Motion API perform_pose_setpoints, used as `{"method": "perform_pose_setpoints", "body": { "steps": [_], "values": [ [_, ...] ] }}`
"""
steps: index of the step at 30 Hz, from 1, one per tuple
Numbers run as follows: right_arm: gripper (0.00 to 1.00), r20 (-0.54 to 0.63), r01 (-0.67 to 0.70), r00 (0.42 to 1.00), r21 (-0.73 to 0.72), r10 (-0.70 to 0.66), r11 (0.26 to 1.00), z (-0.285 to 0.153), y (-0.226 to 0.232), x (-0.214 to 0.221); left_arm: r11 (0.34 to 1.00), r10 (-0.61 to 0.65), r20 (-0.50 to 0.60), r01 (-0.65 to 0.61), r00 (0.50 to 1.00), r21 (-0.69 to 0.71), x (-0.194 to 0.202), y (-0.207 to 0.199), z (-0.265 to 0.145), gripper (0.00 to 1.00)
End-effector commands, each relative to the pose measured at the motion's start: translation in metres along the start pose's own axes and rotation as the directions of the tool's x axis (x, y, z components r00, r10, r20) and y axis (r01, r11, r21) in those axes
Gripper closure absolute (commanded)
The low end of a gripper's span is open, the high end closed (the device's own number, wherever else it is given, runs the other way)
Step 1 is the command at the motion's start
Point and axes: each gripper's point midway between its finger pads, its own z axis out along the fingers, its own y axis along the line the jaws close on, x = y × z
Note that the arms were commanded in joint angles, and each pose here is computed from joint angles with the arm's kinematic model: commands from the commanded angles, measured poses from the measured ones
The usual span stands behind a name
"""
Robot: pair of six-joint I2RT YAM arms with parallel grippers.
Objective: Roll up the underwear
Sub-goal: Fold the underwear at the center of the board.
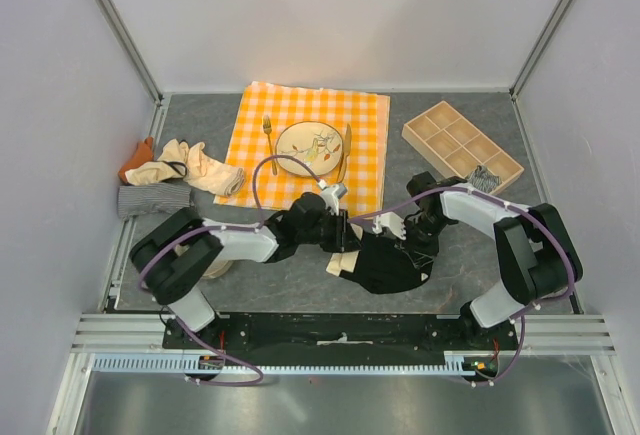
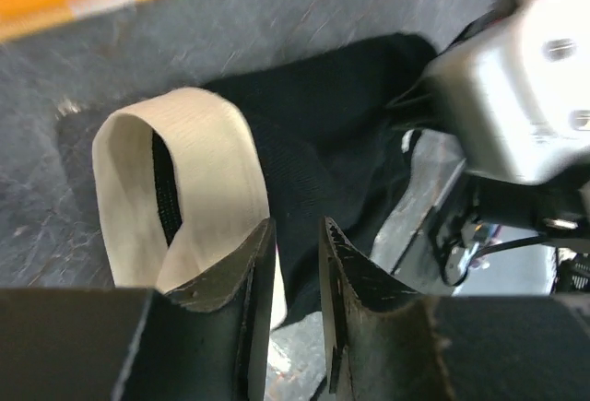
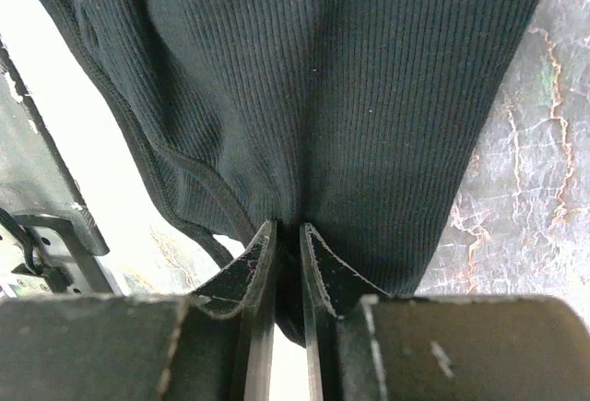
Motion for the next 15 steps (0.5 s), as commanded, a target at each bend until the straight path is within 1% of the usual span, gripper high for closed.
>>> {"method": "perform_pose_setpoints", "body": {
  "steps": [1, 4, 8, 12, 15],
  "values": [
    [0.76, -0.002, 0.002, 1.0, 0.025, -0.001, 1.0, 0.004, -0.007, 0.002, 1.0, 0.005, -0.079, -0.004, 0.997, 0.013, 0.023, 0.011, 0.026, 0.69],
    [0.75, -0.013, 0.0, 1.0, 0.05, 0.0, 0.999, 0.004, -0.015, 0.002, 0.996, -0.03, -0.071, 0.024, 0.997, -0.086, 0.031, 0.04, 0.027, 0.7],
    [0.74, -0.034, -0.009, 0.999, 0.112, 0.013, 0.994, 0.002, -0.037, 0.001, 0.977, -0.075, -0.023, 0.069, 0.997, -0.201, 0.031, 0.076, 0.015, 0.7],
    [0.73, -0.04, -0.023, 0.999, 0.175, 0.031, 0.984, -0.002, -0.067, -0.009, 0.967, -0.094, 0.03, 0.099, 0.995, -0.234, 0.017, 0.091, 0.006, 0.7],
    [0.73, -0.042, -0.024, 0.999, 0.219, 0.034, 0.975, -0.008, -0.09, -0.018, 0.97, -0.091, 0.05, 0.1, 0.995, -0.222, 0.009, 0.087, 0.005, 0.69]
  ]
}}
